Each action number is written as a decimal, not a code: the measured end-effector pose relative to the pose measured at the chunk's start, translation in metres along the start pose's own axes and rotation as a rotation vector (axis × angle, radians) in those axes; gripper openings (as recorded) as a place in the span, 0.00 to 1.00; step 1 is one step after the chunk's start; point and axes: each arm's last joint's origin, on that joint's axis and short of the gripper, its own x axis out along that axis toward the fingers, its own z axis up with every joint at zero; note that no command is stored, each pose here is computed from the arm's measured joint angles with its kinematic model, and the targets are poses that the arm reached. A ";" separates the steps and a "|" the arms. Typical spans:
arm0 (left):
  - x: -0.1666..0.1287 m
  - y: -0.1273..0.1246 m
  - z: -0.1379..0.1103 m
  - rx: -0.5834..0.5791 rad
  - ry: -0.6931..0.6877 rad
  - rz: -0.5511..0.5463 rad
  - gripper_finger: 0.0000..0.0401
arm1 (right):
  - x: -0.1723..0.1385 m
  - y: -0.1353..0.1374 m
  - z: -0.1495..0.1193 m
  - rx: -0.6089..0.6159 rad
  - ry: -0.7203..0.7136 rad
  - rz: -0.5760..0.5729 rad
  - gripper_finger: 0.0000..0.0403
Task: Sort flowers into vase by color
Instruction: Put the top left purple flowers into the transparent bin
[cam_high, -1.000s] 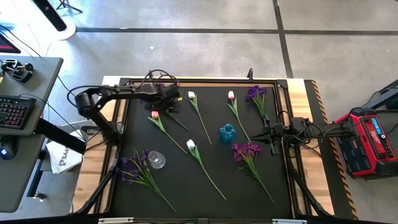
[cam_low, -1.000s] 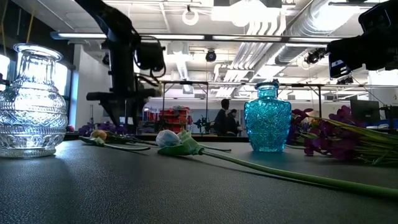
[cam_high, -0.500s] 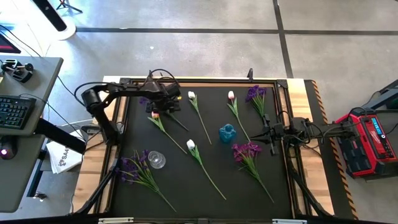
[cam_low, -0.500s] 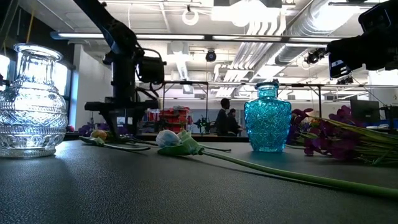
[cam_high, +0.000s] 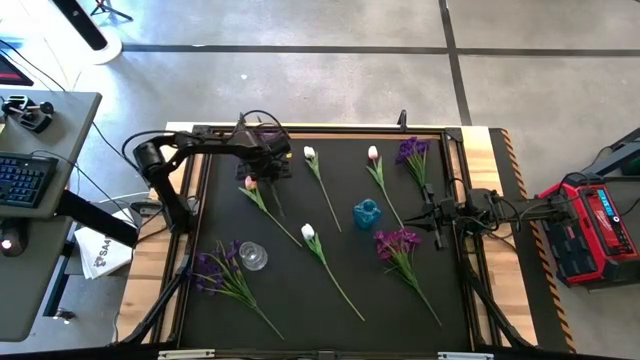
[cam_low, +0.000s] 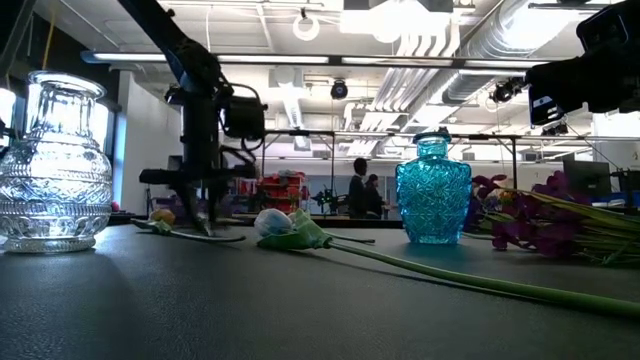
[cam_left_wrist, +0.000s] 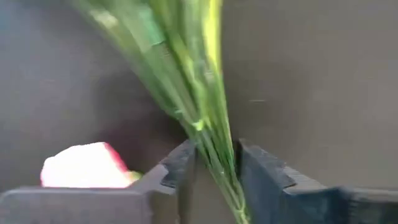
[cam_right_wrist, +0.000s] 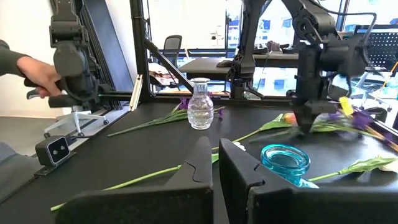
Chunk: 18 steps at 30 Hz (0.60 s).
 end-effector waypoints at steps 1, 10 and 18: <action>-0.004 0.000 0.000 0.007 -0.015 -0.013 0.19 | 0.000 0.000 0.000 0.000 0.000 0.000 0.00; -0.064 0.000 -0.004 0.111 -0.275 -0.160 0.02 | 0.000 0.000 0.000 0.000 0.000 0.000 0.00; -0.152 0.006 -0.060 0.335 -0.720 -0.321 0.01 | 0.000 0.000 0.000 0.000 0.000 0.000 0.00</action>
